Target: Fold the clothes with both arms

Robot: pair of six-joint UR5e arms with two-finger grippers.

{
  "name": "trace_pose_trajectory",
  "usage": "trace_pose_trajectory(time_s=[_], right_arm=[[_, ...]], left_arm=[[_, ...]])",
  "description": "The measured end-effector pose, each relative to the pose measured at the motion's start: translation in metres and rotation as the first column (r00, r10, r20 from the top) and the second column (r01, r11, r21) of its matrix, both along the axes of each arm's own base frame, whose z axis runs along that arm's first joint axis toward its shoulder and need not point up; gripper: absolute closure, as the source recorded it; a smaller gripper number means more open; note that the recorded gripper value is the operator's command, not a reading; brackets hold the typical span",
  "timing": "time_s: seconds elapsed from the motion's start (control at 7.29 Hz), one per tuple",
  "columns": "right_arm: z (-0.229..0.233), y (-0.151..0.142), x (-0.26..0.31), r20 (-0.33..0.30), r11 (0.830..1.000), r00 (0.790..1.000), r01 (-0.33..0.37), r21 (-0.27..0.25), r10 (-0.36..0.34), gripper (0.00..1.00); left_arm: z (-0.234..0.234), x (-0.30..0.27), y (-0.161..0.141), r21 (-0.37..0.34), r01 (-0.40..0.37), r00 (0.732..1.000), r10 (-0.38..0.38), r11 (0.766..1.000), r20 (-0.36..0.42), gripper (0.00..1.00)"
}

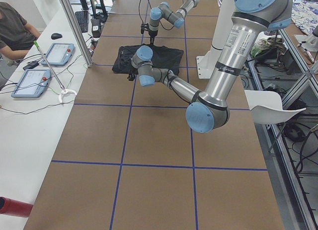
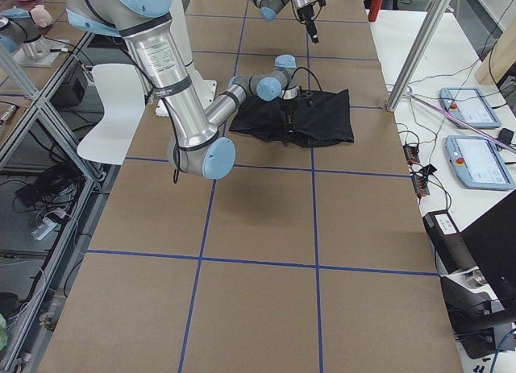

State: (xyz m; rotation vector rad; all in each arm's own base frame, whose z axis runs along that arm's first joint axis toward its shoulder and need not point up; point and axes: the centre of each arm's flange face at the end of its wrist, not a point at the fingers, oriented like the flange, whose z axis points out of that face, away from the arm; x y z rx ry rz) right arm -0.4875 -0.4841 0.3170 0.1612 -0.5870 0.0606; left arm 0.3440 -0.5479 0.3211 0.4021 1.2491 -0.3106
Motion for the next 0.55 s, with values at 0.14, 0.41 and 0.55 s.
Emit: trace_pose_trajectory(time_s=[0.14, 0.41, 0.55], right_arm=[[-0.008, 0.002, 0.004, 0.021, 1.0, 1.0, -0.021, -0.006, 0.022, 0.0], [-0.03, 0.022, 0.017, 0.112, 0.96, 0.962, -0.232, -0.154, 0.25, 0.0], [-0.039, 0.044, 0.018, 0.142, 0.89, 0.902, -0.359, -0.281, 0.409, 0.0]], left_arm=[[0.0, 0.0, 0.0, 0.0, 0.0, 1.0, 0.0, 1.0, 0.0, 0.0], [0.0, 0.0, 0.0, 0.001, 0.0, 1.0, 0.0, 1.0, -0.001, 0.0], [-0.001, 0.0, 0.0, 0.002, -0.001, 1.0, 0.001, 1.0, -0.001, 0.0]])
